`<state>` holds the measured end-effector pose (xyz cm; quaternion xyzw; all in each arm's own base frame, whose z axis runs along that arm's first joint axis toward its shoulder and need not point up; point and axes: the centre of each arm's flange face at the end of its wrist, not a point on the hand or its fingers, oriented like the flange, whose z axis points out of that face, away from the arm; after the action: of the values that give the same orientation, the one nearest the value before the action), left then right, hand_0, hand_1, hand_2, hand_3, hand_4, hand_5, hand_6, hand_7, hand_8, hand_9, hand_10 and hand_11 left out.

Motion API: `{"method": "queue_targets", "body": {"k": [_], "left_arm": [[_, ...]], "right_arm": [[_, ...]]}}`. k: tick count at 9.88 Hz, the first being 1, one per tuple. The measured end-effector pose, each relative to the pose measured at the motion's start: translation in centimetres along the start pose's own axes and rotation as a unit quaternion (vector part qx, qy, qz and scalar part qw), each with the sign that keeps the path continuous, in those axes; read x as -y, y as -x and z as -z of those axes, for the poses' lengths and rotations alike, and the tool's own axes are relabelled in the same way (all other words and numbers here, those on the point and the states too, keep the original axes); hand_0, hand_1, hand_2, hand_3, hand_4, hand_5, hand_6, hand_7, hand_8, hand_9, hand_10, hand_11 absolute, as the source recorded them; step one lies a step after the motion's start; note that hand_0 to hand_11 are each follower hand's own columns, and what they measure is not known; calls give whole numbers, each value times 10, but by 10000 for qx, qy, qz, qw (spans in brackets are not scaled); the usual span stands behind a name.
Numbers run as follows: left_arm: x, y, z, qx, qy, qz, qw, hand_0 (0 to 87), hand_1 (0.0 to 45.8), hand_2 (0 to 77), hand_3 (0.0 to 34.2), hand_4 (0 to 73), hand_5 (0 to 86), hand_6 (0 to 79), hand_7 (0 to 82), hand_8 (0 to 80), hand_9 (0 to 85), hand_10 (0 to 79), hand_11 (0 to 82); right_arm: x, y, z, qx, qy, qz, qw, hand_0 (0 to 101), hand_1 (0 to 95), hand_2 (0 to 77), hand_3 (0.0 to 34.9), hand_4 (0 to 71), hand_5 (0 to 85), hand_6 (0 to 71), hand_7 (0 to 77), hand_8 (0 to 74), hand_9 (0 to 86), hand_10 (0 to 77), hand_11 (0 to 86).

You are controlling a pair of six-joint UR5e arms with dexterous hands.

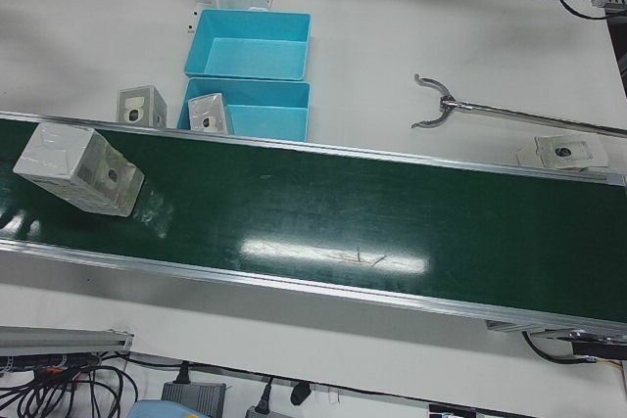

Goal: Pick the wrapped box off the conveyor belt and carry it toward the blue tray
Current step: 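Lower the right hand toward the belt in the path of the box, then close the right hand fingers around the white wrapped box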

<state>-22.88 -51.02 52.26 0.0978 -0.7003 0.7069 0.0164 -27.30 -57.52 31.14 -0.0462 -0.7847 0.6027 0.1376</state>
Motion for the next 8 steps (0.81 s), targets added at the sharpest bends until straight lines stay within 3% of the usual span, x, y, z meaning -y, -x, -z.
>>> {"method": "queue_targets", "body": {"k": [3, 4, 8], "left_arm": [[0, 0, 0, 0, 0, 0, 10000, 0, 0, 5, 0, 0, 5, 5, 5, 5, 0, 0, 0], [0, 0, 0, 0, 0, 0, 10000, 0, 0, 11, 0, 0, 5, 5, 5, 5, 0, 0, 0], [0, 0, 0, 0, 0, 0, 10000, 0, 0, 5, 0, 5, 5, 0, 5, 5, 0, 5, 0]], "right_arm": [[2, -8, -4, -50, -36, 6, 10000, 421, 104, 180, 302, 164, 278, 0, 218, 0, 44, 38, 65], [1, -10, -6, -55, -28, 0, 10000, 420, 82, 142, 302, 164, 240, 0, 218, 0, 44, 22, 60], [-5, -17, -16, -77, -4, -17, 10000, 417, 82, 136, 302, 136, 256, 0, 213, 0, 44, 27, 49]]}}
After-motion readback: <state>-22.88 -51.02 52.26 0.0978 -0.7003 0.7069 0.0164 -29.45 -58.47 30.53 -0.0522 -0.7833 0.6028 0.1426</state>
